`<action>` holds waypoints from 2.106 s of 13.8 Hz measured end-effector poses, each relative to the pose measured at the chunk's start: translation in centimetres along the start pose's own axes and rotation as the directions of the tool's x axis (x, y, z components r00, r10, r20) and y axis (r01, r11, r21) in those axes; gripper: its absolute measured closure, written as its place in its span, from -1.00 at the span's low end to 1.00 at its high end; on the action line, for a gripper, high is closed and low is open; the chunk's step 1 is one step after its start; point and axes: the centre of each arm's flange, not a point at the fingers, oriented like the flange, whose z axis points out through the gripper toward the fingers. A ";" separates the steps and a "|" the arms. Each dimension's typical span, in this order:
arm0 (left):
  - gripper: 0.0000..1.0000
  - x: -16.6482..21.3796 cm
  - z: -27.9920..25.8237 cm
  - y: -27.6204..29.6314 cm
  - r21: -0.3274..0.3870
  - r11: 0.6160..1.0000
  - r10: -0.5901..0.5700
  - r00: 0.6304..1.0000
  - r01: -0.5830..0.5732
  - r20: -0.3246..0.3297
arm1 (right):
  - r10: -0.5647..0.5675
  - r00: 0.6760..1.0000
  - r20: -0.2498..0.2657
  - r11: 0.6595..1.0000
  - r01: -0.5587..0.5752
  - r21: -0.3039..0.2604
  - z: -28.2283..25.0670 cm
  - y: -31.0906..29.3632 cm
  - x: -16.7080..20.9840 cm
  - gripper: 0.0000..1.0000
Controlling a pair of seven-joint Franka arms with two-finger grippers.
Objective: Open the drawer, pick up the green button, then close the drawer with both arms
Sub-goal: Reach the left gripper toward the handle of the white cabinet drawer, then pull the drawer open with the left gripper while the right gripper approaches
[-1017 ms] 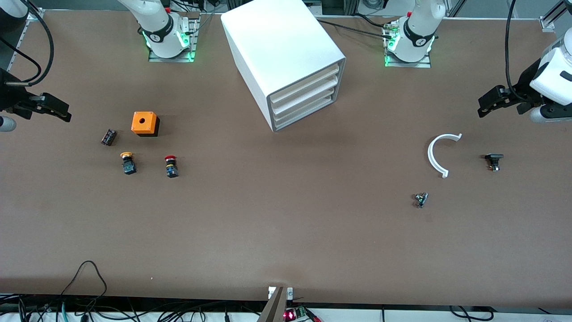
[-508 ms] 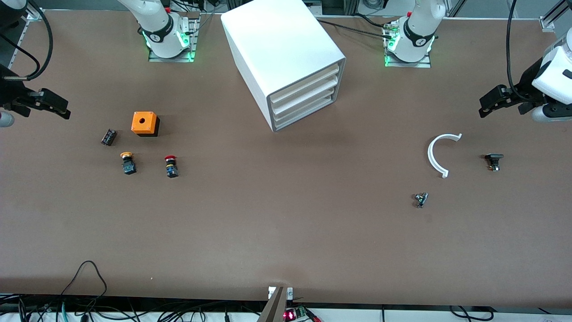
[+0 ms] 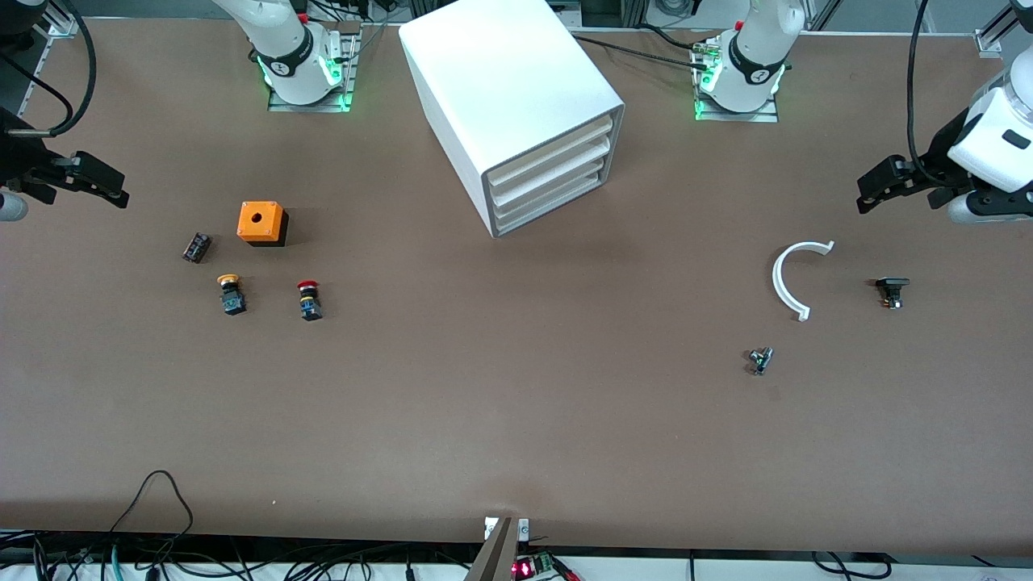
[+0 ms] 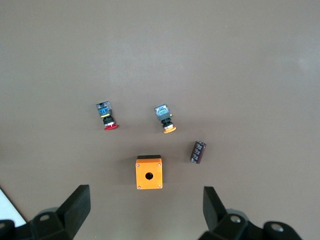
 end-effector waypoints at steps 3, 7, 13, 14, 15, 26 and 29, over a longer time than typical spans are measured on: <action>-1.00 0.2 0.4 0.2 0.002 1.000 0.003 1.000 -0.003 0.027 | 0.000 1.000 0.001 1.000 0.000 0.000 -0.1 0.0 -0.1 -1.00; -1.00 1.5 4.1 1.7 0.002 0.999 0.033 0.994 -0.033 0.100 | 0.000 1.000 0.005 1.000 0.000 0.002 0.3 0.0 -0.8 -1.00; -1.00 2.9 19.3 6.6 -0.228 0.973 0.121 0.909 -0.029 0.400 | 0.000 1.000 -0.007 1.000 0.000 0.005 0.4 0.1 -2.6 -1.00; -1.00 2.2 22.9 8.1 -0.304 0.953 0.139 0.876 0.009 0.462 | 0.000 1.000 -0.006 1.000 0.000 0.005 0.4 0.1 -2.6 -1.00; -1.00 1.4 26.1 9.9 -0.365 0.930 0.156 0.848 0.047 0.507 | 0.000 1.000 -0.005 1.000 0.000 0.005 0.5 0.1 -2.5 -1.00; -0.99 -12.0 44.1 26.5 -0.648 0.725 0.306 0.735 0.232 0.605 | -0.102 0.990 0.099 0.995 0.102 -0.001 6.8 -5.7 0.2 -1.00; -0.96 -14.2 44.4 27.8 -0.650 0.721 0.330 0.706 0.239 0.626 | -0.128 0.986 0.108 0.992 0.129 -0.003 8.2 -7.3 0.8 -1.00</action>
